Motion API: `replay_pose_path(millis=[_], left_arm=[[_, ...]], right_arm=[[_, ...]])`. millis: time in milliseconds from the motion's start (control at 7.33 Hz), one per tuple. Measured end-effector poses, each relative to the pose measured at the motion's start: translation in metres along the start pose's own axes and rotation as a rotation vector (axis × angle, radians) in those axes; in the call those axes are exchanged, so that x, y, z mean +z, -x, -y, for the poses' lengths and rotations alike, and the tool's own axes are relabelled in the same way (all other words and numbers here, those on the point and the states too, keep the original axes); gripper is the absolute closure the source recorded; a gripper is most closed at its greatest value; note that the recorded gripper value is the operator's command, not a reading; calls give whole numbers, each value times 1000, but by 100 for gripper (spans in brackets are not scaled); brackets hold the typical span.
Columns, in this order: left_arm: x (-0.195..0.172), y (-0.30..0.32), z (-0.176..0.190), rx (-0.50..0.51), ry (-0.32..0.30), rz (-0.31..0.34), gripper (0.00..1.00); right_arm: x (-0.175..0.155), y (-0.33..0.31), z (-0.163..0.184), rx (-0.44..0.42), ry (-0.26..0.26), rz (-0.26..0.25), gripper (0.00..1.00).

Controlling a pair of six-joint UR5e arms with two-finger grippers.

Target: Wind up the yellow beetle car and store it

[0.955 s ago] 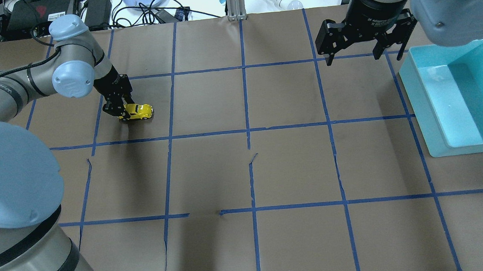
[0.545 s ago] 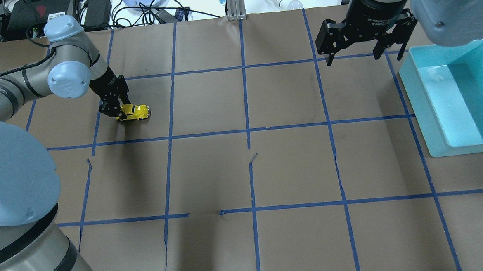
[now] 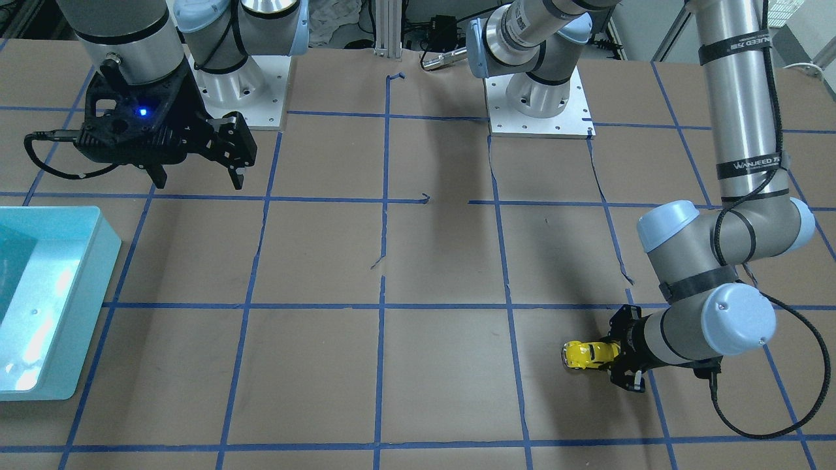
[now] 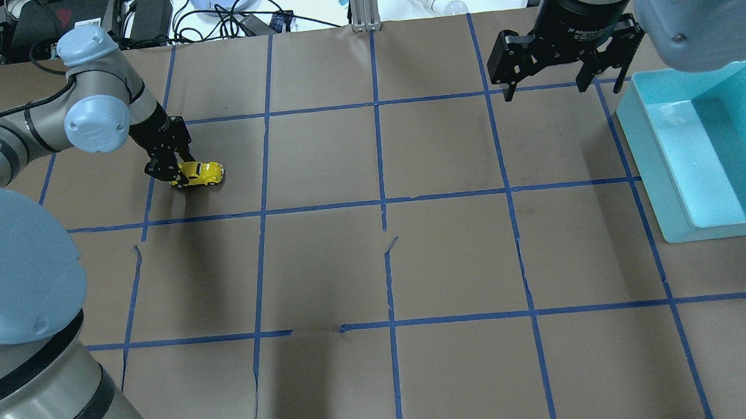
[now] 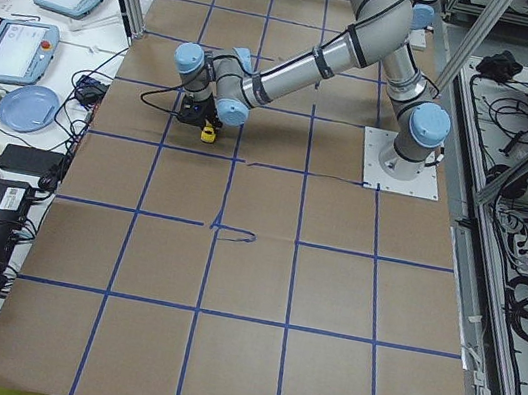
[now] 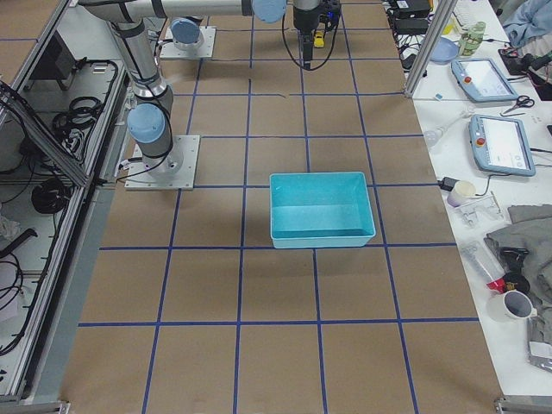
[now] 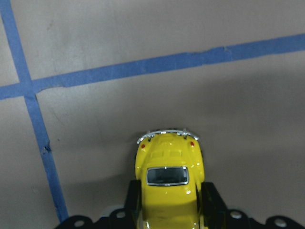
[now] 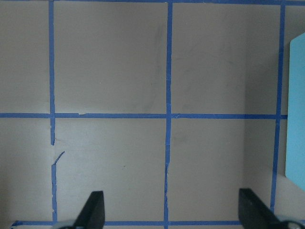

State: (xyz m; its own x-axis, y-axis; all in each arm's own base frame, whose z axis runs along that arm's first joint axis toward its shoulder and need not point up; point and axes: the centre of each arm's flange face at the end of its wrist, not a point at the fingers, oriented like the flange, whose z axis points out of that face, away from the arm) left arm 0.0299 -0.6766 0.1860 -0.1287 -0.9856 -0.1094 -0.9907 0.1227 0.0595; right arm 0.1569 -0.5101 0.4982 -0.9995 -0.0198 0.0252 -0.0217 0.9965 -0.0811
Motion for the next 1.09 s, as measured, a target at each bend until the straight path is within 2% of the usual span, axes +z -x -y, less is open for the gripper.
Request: replay_pose_path(millis=[409,818,955,1091], left_arm=[[-28,0,-13,-24,-33,-71,0],[-58,11,-25,4,-36,-71,0],[-73,16,-28,64,-40,-75,0],[-91,22,-31,186,-50,-85,0]], right_arm=[[0,0,0,0,1,-1,0],[1,0,0,1,1,-1,0],[1,0,0,1,1,-1,0],[1,0,0,1,1,0,0]])
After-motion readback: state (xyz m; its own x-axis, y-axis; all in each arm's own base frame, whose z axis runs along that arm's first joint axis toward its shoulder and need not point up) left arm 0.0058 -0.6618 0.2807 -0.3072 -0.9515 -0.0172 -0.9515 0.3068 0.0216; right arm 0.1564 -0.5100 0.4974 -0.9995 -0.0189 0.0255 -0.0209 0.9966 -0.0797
